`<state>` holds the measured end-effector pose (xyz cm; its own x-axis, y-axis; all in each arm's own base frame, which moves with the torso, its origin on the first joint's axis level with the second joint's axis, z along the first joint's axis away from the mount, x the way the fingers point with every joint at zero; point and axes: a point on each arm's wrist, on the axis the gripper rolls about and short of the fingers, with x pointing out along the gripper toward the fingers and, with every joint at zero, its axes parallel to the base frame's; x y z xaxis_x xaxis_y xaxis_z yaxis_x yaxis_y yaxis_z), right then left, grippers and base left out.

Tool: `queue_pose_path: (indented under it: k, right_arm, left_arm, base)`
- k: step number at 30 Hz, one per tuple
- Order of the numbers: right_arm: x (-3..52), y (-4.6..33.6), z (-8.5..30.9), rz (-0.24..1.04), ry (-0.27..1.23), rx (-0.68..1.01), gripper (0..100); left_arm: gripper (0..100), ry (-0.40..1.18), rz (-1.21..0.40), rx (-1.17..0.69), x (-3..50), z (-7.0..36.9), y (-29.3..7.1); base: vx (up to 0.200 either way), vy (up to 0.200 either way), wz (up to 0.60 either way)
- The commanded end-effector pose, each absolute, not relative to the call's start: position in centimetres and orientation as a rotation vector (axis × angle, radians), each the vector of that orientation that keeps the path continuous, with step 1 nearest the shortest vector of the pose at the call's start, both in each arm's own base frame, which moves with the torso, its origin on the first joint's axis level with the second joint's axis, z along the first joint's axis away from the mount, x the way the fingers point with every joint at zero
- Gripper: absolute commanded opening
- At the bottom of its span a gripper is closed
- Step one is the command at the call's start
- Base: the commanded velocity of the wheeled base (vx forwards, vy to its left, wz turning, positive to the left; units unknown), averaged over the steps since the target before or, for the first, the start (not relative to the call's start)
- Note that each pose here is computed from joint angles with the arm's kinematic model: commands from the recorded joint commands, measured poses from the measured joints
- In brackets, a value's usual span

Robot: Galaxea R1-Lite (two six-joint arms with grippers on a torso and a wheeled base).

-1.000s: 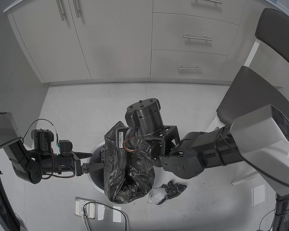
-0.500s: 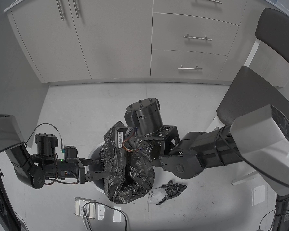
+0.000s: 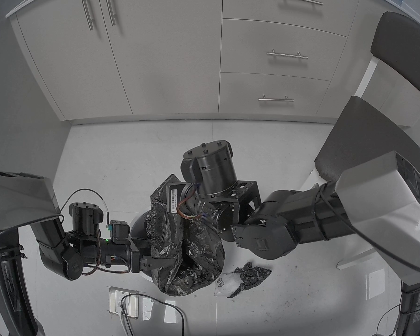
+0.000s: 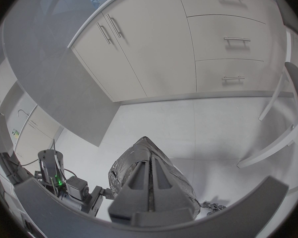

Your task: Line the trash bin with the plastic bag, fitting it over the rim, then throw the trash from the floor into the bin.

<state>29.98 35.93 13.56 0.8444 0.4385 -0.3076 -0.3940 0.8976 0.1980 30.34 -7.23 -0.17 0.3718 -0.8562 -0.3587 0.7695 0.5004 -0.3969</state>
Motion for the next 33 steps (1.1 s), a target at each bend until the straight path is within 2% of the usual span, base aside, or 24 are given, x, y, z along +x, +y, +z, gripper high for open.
queue_pose_path:
  k: [1, 14, 15, 28, 33]
  right_arm:
    - [29.9, 35.9, 13.8, 0.441, 0.350, 0.134, 0]
    - [30.0, 35.9, 13.7, 0.441, 0.351, 0.135, 0]
    - [30.0, 35.9, 13.7, 0.441, 0.351, 0.135, 0]
    - [29.9, 35.9, 13.8, 0.438, 0.349, 0.135, 0]
    - [29.9, 35.9, 13.9, 0.434, 0.346, 0.134, 0]
  left_arm:
    - [100, 0.598, -1.061, -0.180, 30.5, -1.3, -7.7]
    - [100, 0.599, -1.059, -0.180, 30.9, -2.1, -7.8]
    - [0, 0.602, -1.058, -0.182, 30.9, -2.2, -7.8]
    - [0, 0.595, -0.999, -0.181, 30.5, -1.3, -7.0]
    - [0, 0.608, -0.905, -0.293, 30.4, 1.3, -6.7]
  base:
    - [0.000, 0.000, 0.00]
    - [0.000, 0.000, 0.00]
    - [0.000, 0.000, 0.00]
    - [0.000, 0.000, 0.00]
    - [0.000, 0.000, 0.00]
